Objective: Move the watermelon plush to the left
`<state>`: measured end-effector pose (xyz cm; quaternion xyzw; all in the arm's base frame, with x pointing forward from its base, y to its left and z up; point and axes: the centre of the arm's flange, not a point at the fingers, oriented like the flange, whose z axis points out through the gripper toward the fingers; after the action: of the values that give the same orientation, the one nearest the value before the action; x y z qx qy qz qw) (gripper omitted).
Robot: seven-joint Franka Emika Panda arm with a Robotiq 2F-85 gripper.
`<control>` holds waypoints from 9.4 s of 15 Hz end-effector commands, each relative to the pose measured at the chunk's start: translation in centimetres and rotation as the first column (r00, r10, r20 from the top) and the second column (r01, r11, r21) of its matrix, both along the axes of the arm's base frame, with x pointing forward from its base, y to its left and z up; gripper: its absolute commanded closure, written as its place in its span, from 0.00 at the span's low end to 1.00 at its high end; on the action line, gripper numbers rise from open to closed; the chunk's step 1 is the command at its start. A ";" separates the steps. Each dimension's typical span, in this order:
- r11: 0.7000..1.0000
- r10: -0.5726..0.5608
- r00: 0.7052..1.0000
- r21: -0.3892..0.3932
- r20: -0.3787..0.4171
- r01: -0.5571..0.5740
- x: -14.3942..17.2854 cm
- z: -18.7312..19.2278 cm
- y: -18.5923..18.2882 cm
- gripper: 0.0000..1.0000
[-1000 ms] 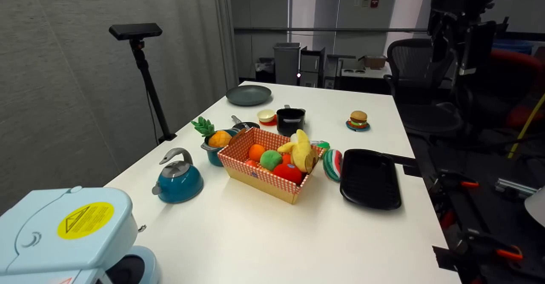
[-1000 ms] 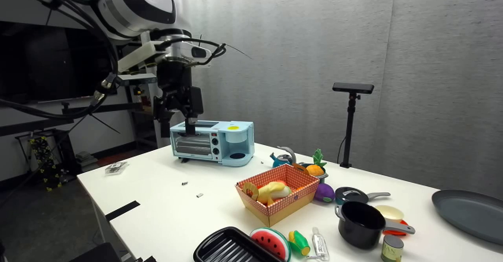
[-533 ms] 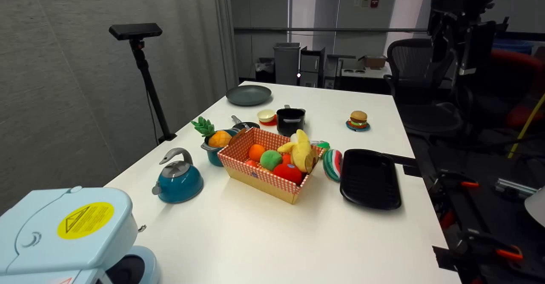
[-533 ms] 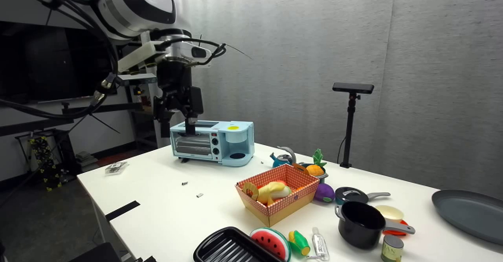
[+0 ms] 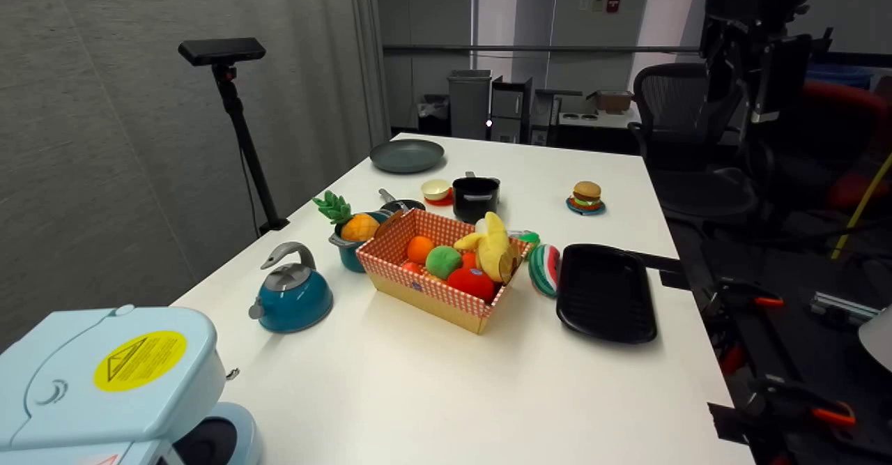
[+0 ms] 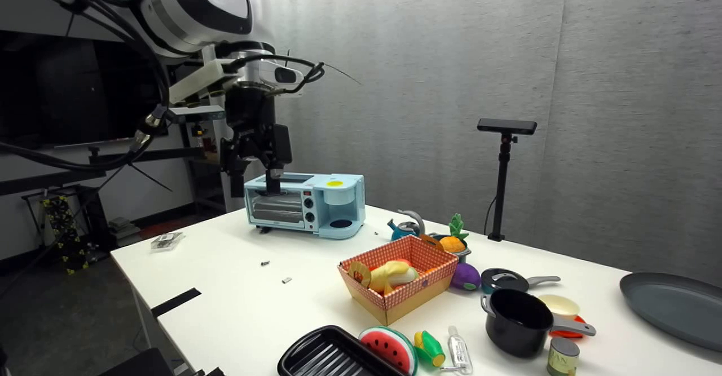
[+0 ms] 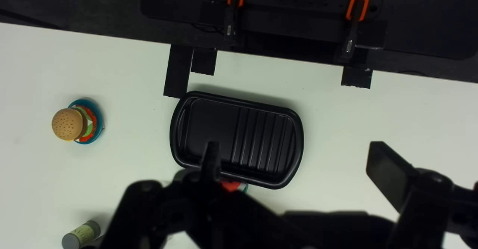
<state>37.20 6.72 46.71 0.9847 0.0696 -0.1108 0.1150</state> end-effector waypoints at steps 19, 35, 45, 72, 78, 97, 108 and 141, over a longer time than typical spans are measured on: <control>0.998 -0.071 0.994 0.006 0.087 0.070 5.9 -3.9 -4.4 0.00; 0.974 -0.225 0.959 0.066 0.172 0.216 16.4 -10.9 -9.7 0.00; 0.949 -0.315 0.937 0.077 0.150 0.307 18.1 -14.4 -12.2 0.00; 0.948 -0.313 0.927 0.125 0.205 0.292 15.3 -25.2 -10.5 0.00; 0.937 -0.347 0.919 0.115 0.189 0.330 15.7 -28.2 -11.7 0.00; 0.913 -0.408 0.902 0.040 0.141 0.407 17.7 -33.3 -12.4 0.00; 0.915 -0.404 0.903 0.082 0.149 0.396 18.0 -31.3 -11.4 0.85; 0.150 0.524 0.824 0.929 0.215 -0.338 17.2 -19.7 -4.1 0.44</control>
<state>53.73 3.77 26.82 0.8050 0.3905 -0.0823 -0.4389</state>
